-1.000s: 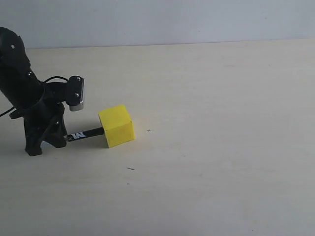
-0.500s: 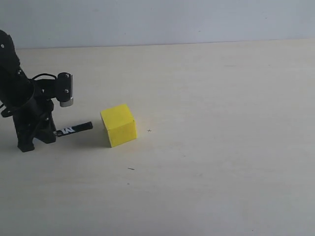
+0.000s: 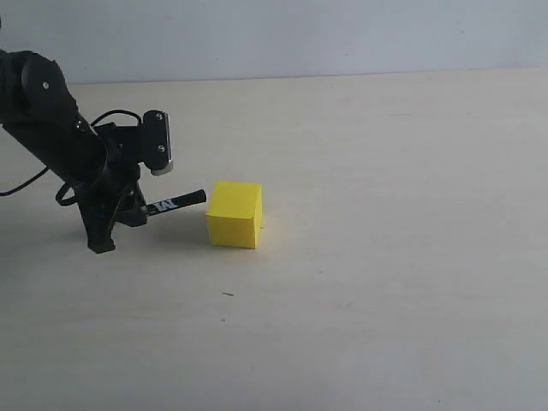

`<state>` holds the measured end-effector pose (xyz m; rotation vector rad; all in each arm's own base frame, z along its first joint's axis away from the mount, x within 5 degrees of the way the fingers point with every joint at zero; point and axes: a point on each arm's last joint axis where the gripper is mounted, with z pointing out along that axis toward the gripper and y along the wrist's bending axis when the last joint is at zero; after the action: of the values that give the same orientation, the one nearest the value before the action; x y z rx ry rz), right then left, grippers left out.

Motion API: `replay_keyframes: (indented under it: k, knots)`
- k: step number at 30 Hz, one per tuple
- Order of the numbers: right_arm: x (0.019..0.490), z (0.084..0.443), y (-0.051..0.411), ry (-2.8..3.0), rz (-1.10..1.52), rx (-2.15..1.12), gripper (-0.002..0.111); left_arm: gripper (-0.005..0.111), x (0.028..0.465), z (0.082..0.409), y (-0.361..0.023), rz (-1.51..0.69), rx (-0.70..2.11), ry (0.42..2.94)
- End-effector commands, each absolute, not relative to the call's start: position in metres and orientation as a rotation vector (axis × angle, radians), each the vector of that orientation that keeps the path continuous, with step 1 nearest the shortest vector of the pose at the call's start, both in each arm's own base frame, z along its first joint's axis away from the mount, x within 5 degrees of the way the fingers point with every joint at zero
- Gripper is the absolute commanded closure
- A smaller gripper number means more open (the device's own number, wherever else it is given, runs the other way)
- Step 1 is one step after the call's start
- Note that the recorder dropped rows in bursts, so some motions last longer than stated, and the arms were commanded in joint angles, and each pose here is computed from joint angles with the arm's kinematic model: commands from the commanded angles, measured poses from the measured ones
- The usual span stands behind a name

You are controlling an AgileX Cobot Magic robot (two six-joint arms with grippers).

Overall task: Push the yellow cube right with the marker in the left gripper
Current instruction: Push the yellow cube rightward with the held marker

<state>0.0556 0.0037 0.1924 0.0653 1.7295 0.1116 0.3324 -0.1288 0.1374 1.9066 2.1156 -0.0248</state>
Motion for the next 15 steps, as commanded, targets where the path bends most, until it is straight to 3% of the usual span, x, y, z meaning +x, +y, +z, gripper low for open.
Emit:
replay_keyframes:
  k: [1,5,15]
  knots:
    - [0.055,0.191,0.003,1.724,0.105,0.064,0.108,0.107,0.338,0.142,-0.114,0.071,1.937,2.091]
    - [0.055,0.191,0.003,1.724,0.105,0.064,0.108,0.107,0.346,0.145,-0.109,0.191,2.039,2.005]
    - [0.055,0.191,0.003,1.724,0.105,0.064,0.108,0.107,0.343,0.138,-0.158,0.095,2.21,1.934]
